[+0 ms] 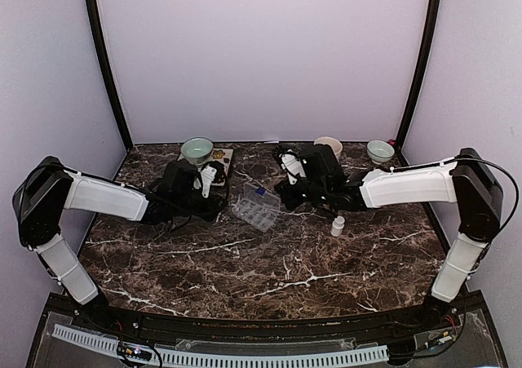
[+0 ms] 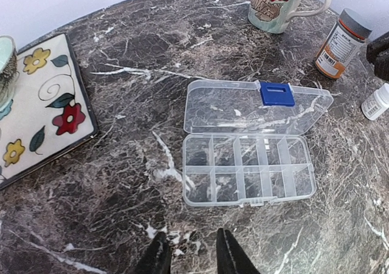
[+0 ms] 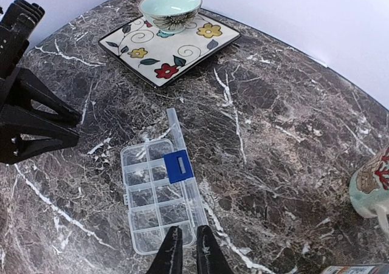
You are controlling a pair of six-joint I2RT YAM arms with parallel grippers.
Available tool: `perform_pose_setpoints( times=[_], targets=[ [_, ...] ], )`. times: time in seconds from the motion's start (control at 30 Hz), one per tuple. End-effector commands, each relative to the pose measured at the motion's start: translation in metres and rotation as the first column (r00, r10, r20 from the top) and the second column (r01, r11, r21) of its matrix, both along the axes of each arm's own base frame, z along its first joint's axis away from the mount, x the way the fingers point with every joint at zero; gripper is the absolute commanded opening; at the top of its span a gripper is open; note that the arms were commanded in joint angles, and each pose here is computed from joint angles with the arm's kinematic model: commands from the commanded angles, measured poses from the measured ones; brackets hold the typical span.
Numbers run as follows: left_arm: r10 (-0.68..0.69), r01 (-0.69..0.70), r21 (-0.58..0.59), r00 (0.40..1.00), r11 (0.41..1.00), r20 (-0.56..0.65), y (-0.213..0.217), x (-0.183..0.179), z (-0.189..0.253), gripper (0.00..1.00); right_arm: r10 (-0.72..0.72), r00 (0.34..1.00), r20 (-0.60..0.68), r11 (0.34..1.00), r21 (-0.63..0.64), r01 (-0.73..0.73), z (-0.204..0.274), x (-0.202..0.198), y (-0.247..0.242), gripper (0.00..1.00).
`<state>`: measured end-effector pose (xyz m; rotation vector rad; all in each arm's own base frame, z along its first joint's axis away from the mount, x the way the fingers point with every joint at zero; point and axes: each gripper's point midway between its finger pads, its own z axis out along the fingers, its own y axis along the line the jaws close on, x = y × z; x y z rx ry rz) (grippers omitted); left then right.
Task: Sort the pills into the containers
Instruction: Adjust the pill container at the center of the board.
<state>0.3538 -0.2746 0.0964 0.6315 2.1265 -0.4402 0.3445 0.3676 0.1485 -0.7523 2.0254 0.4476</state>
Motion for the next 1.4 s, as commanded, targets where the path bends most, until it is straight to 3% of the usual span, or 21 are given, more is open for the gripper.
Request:
perform_pose_setpoints(
  times=[0.0, 0.5, 1.37],
  targets=[
    [-0.045, 0.044, -0.048, 0.999, 0.998, -0.016, -0.019, 0.008, 0.002, 0.25, 0.047, 0.998, -0.041, 0.999, 0.009, -0.046, -0.008, -0.006, 0.022, 0.09],
    [-0.102, 0.1, -0.029, 0.992, 0.995, -0.076, -0.05, 0.029, -0.018, 0.19, 0.079, 0.99, -0.114, 0.997, -0.004, -0.08, -0.041, 0.003, 0.056, 0.06],
    [-0.097, 0.108, 0.063, 0.982, 0.992, -0.165, -0.054, 0.02, -0.06, 0.11, -0.032, 0.991, -0.134, 0.999, -0.024, 0.029, -0.052, 0.042, 0.03, 0.05]
  ],
)
